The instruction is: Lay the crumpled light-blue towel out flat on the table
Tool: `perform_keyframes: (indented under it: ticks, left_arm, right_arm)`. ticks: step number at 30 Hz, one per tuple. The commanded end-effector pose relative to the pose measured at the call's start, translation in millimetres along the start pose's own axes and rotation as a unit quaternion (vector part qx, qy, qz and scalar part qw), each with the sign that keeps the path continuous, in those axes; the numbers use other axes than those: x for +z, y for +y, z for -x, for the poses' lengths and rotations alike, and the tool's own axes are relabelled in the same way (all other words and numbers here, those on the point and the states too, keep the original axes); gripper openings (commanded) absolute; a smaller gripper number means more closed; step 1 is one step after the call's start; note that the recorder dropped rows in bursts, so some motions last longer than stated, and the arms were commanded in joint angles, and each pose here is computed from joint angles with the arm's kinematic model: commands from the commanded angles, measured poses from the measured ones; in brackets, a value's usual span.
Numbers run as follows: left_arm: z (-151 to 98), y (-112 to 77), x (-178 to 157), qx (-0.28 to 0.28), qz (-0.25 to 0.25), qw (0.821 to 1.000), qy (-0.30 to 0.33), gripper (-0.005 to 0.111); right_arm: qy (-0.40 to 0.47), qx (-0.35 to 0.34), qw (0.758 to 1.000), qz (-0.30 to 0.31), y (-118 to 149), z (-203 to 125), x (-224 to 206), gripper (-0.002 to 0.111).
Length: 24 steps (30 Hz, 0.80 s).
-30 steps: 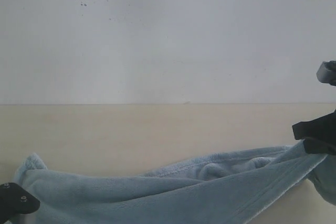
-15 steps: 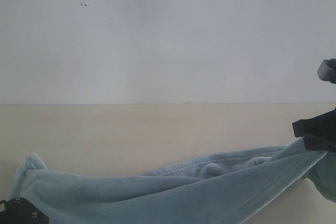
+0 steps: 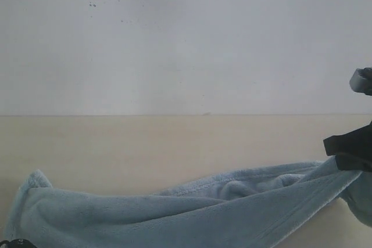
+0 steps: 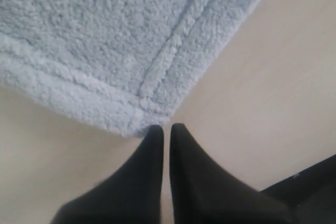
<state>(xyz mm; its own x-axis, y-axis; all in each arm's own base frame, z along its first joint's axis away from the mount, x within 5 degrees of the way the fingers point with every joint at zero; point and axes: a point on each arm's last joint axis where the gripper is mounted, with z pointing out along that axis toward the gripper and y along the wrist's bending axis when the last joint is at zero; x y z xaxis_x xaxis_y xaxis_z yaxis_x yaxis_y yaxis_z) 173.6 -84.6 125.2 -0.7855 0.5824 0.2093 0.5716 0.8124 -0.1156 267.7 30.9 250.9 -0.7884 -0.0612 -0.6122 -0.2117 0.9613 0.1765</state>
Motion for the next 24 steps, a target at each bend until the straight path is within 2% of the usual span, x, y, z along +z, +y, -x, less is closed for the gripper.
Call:
perform_keyframes:
  ticks: [1,5,11,15,24]
  left_arm:
    - [0,0.1,2,-0.003,0.000,1.000,0.003,0.004]
    - [4,0.3,-4,-0.004,0.001,1.000,-0.010,0.004]
    - [7,-0.2,-24,0.001,0.015,0.998,-0.068,0.004]
    - [10,0.7,-26,0.002,0.022,0.996,-0.089,0.004]
    - [19,4.4,-6,-0.002,0.016,0.998,-0.056,0.004]
  right_arm:
    - [0.000,-0.004,1.000,0.002,1,0,0,0.009]
    - [0.000,-0.005,1.000,0.002,1,0,0,0.009]
    - [-0.002,-0.007,1.000,0.001,1,1,0,0.009]
    - [-0.007,-0.007,1.000,-0.002,0,1,0,0.009]
    - [-0.007,-0.011,1.000,-0.002,0,1,0,0.009]
